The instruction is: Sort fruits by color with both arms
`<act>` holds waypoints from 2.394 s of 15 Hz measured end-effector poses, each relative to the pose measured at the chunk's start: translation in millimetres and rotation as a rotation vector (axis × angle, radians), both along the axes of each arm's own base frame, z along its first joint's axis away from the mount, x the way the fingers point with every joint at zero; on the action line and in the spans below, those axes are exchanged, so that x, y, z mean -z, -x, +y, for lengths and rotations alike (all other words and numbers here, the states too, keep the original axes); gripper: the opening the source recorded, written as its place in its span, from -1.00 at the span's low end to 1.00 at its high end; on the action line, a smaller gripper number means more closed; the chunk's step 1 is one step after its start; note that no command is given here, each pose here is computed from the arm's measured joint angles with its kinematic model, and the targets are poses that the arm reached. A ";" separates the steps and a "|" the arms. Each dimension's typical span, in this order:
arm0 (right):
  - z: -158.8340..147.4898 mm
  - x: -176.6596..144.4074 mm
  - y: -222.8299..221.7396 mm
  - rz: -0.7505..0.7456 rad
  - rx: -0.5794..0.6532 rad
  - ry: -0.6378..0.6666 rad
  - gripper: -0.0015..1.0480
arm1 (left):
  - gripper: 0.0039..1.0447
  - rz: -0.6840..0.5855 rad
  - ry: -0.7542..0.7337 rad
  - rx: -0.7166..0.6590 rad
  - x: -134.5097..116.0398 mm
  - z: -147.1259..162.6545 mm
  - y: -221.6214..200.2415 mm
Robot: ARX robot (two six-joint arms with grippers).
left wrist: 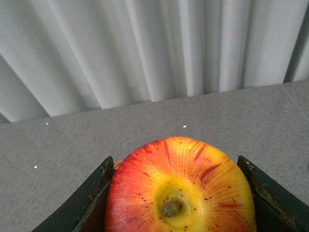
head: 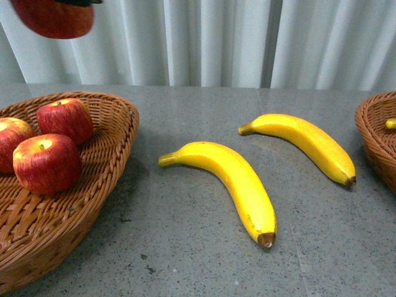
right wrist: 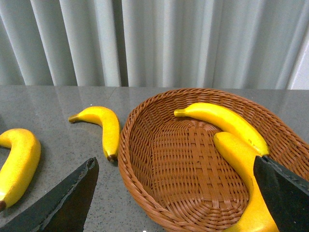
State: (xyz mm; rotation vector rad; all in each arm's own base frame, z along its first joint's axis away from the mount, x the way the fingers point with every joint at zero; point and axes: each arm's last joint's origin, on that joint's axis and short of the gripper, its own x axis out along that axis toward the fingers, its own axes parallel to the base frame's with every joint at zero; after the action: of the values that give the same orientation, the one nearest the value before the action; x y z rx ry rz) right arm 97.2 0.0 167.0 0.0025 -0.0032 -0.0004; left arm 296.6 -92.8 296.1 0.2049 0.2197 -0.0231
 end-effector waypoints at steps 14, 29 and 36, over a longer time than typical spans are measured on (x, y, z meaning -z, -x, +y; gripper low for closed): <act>0.0 0.0 0.0 0.000 0.000 0.000 0.87 | 0.75 0.162 0.059 -0.005 75.2 21.0 -27.9; 0.0 0.0 0.0 0.000 0.000 0.000 0.87 | -0.73 -0.209 0.197 -0.020 65.9 79.7 135.0; 0.0 0.0 0.0 0.000 0.000 0.000 0.87 | -0.98 -0.214 0.202 -0.023 104.7 92.7 164.1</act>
State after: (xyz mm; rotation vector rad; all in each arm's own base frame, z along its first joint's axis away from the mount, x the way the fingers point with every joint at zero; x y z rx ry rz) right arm 97.2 0.0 167.0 0.0025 -0.0032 -0.0004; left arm 132.5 -0.1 191.4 0.0029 0.0055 -0.0008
